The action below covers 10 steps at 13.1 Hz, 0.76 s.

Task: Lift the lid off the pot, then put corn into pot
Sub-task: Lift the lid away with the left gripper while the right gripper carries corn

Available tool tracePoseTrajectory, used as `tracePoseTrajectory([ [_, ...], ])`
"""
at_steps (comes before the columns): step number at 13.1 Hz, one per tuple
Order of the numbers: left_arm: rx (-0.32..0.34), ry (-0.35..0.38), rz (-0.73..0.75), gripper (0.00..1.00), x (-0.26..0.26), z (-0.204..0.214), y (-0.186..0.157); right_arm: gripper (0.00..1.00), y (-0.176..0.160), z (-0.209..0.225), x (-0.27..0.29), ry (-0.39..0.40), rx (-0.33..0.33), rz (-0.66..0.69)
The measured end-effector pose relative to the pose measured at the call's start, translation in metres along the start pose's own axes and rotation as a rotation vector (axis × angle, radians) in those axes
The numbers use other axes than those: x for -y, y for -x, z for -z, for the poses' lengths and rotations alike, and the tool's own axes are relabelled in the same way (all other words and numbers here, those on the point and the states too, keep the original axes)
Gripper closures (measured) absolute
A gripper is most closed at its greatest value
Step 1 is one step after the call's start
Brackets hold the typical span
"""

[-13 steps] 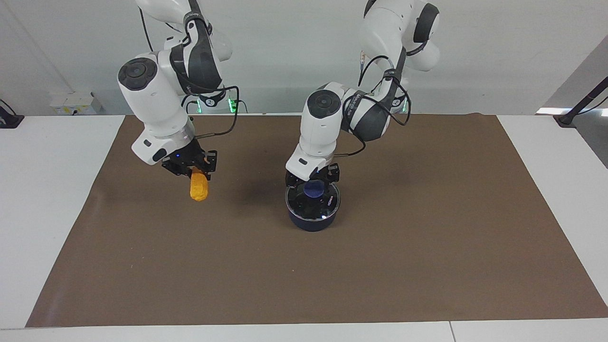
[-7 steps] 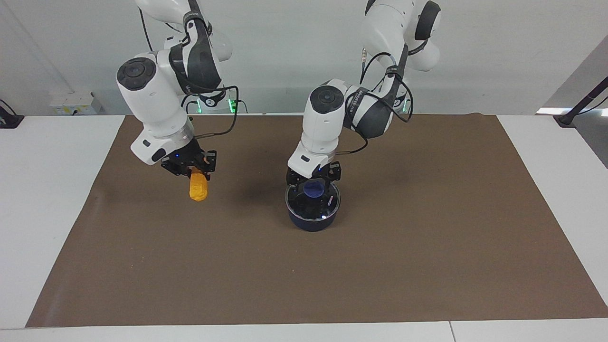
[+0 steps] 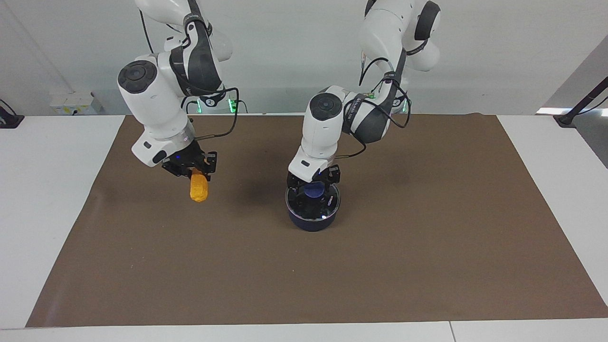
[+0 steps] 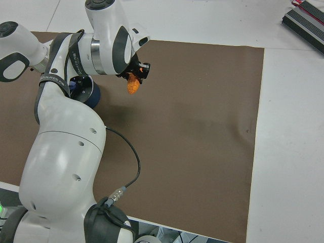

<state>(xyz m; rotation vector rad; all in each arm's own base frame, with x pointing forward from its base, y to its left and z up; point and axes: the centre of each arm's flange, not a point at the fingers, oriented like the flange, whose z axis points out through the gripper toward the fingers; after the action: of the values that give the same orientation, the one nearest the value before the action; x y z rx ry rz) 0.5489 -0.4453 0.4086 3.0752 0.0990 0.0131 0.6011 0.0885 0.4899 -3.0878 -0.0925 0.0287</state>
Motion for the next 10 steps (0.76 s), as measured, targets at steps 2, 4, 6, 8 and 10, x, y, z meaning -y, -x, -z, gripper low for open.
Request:
tracePoseTrajectory([
  [2, -0.001, 0.001, 0.000, 0.01, -0.0001, 0.0001, -0.0001, 0.59, 0.0000, -0.0001, 0.0000, 0.000, 0.000, 0.000],
  [4, -0.008, -0.010, -0.006, 0.09, 0.0003, -0.0004, -0.0001, 0.59, 0.0001, -0.0002, 0.0001, 0.000, 0.000, 0.000],
  [6, -0.014, -0.019, -0.011, 0.11, 0.0008, -0.0010, -0.0003, 0.59, 0.0001, -0.0002, 0.0002, 0.000, 0.000, 0.000],
  [8, -0.014, -0.019, -0.011, 0.12, 0.0008, -0.0010, -0.0002, 0.59, 0.0001, -0.0002, 0.0003, 0.000, 0.000, 0.000],
  [10, -0.018, -0.022, -0.012, 0.33, 0.0018, 0.0000, -0.0010, 0.59, 0.0001, -0.0002, 0.0004, 0.000, 0.000, 0.001],
])
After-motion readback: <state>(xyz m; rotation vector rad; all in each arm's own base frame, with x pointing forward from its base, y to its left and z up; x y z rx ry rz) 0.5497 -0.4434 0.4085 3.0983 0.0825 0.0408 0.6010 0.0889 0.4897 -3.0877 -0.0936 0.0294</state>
